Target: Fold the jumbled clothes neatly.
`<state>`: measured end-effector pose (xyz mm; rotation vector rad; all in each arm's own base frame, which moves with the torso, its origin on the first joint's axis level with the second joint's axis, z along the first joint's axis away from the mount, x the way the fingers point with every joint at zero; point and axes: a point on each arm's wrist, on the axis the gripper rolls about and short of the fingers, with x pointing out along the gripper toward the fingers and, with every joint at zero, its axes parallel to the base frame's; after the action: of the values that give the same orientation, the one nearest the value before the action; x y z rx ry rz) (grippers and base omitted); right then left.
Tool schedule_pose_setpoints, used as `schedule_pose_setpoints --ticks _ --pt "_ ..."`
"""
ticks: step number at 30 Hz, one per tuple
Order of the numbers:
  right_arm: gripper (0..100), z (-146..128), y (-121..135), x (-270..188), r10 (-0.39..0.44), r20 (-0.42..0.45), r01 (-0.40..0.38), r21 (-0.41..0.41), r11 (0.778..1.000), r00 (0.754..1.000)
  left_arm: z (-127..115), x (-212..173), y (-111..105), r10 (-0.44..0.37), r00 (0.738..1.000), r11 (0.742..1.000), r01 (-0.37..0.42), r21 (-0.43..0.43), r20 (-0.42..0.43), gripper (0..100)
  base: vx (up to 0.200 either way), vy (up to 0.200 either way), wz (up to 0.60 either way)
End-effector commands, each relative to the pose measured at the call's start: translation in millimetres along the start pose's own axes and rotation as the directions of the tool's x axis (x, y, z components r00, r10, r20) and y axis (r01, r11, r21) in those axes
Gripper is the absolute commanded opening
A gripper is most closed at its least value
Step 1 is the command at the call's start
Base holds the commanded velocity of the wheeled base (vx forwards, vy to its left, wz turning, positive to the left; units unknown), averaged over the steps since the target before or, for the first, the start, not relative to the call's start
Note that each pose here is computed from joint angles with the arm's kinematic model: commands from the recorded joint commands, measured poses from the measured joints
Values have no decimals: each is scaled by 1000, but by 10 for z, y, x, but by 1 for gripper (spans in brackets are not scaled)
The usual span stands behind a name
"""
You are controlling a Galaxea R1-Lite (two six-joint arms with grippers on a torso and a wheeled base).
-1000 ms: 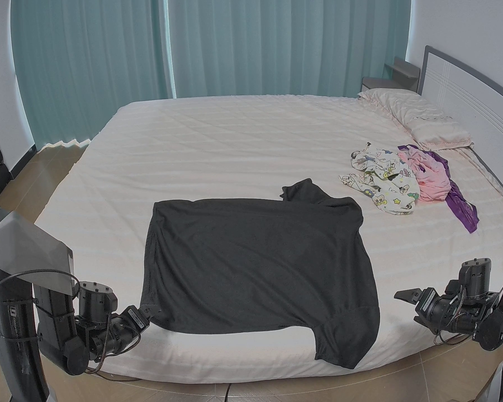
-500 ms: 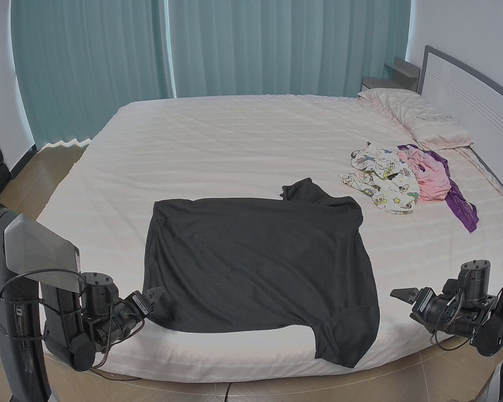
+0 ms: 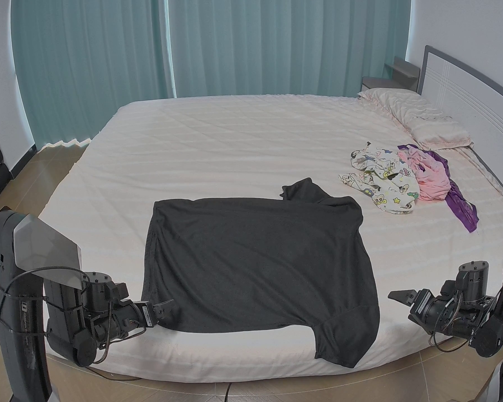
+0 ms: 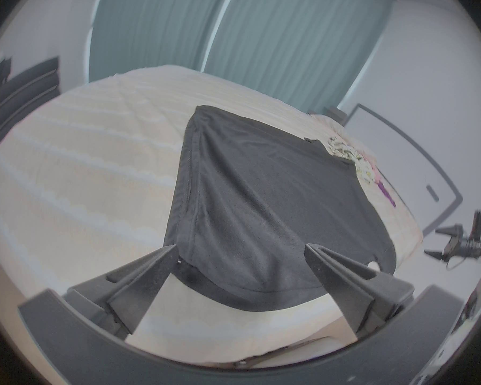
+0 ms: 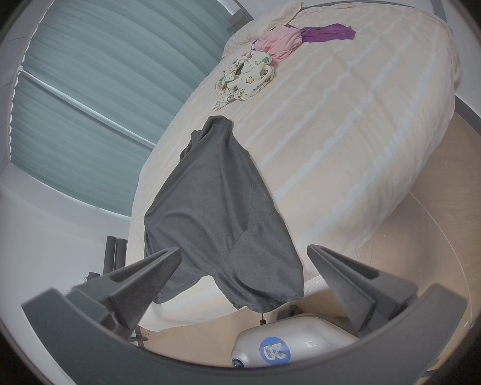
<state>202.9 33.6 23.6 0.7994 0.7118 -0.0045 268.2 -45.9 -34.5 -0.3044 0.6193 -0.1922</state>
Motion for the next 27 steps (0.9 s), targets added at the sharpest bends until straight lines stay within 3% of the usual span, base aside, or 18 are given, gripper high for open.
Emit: schedule_pose_setpoints --ticks 1,22,27 --pt "100 -36 -32 -18 -16 -18 16 3 1000 1000 -23 177 81 -8 1000 994 7 107 9 100 0 0 0" --pt "100 -62 -15 -12 -9 -33 9 -4 1000 999 -20 525 113 -18 998 986 9 165 55 100 0 0 0" --pt "100 -61 -19 -11 -11 -33 11 -3 1000 999 -115 467 140 14 999 988 -8 152 -40 100 0 0 0"
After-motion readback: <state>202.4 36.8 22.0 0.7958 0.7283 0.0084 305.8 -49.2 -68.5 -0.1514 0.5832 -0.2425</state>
